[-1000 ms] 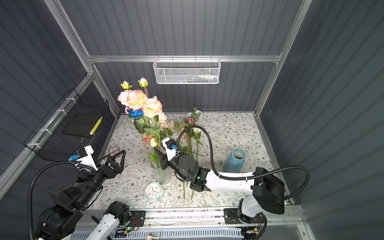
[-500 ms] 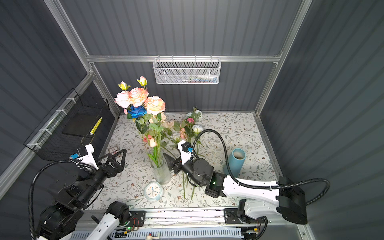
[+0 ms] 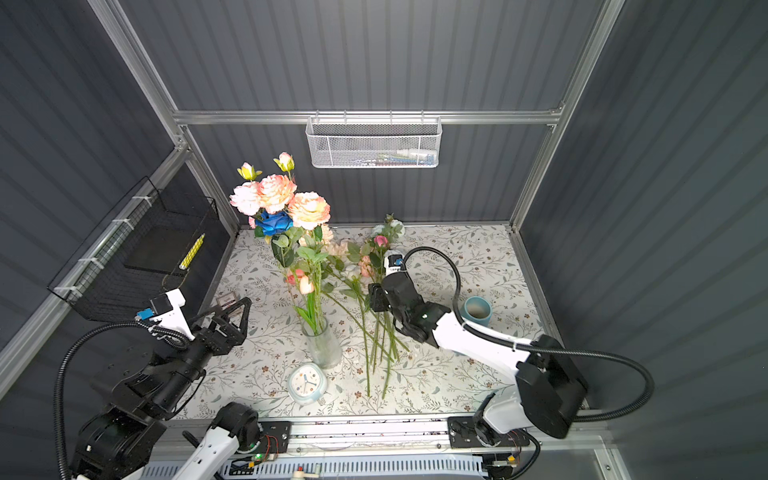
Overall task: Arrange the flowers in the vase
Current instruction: 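Open the right gripper and move it back down to the bunch, then close the right gripper on a white rose stem in the bunch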
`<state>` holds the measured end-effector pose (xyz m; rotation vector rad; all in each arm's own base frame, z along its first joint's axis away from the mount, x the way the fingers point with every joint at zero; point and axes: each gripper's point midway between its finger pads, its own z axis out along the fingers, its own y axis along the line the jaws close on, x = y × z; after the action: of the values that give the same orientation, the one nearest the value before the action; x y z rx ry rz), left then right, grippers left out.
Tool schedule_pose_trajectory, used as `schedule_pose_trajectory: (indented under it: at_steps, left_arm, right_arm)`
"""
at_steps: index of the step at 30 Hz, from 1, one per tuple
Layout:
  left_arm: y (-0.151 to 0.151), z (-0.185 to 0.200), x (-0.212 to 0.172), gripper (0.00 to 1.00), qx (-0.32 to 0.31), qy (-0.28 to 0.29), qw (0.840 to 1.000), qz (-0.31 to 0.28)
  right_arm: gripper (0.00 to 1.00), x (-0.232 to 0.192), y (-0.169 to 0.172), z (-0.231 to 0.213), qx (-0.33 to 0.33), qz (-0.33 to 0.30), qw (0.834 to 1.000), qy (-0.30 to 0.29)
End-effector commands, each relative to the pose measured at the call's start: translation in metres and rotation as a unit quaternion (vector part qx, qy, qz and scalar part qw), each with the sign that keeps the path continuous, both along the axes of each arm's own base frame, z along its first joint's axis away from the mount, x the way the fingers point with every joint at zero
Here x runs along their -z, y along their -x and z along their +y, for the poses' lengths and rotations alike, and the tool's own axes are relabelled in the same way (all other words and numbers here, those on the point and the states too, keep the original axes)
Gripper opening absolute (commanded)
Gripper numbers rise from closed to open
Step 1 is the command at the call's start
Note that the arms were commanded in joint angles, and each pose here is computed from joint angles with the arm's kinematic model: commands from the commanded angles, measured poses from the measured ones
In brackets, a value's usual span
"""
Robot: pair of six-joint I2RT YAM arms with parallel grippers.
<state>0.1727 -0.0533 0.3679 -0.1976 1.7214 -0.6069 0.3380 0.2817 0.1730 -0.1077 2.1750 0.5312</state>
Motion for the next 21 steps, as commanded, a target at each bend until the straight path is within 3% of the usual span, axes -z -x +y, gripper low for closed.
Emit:
schedule_pose_trajectory:
  at_steps: [1,6,12,21]
  left_arm:
    - [0.005,0.004,0.001,1.0,-0.005,-0.008,1.0,-0.006]
    - [0.006,0.005,0.003,1.0,-0.006,-0.009,1.0,-0.002]
    - [0.008,0.007,0.004,1.0,-0.008,-0.009,1.0,-0.002]
    - [0.009,0.008,0.005,1.0,-0.01,-0.009,1.0,-0.001]
  right_arm:
    - [0.55,0.052,0.008,-0.005,-0.003,0.111,0.993,0.033]
    - [0.5,0.085,-0.009,-0.001,0.004,0.145,0.987,0.064]
    - [0.39,0.109,-0.03,-0.037,0.086,0.145,0.983,0.078]
    - [0.38,0.14,-0.057,-0.059,0.118,0.177,0.971,0.107]
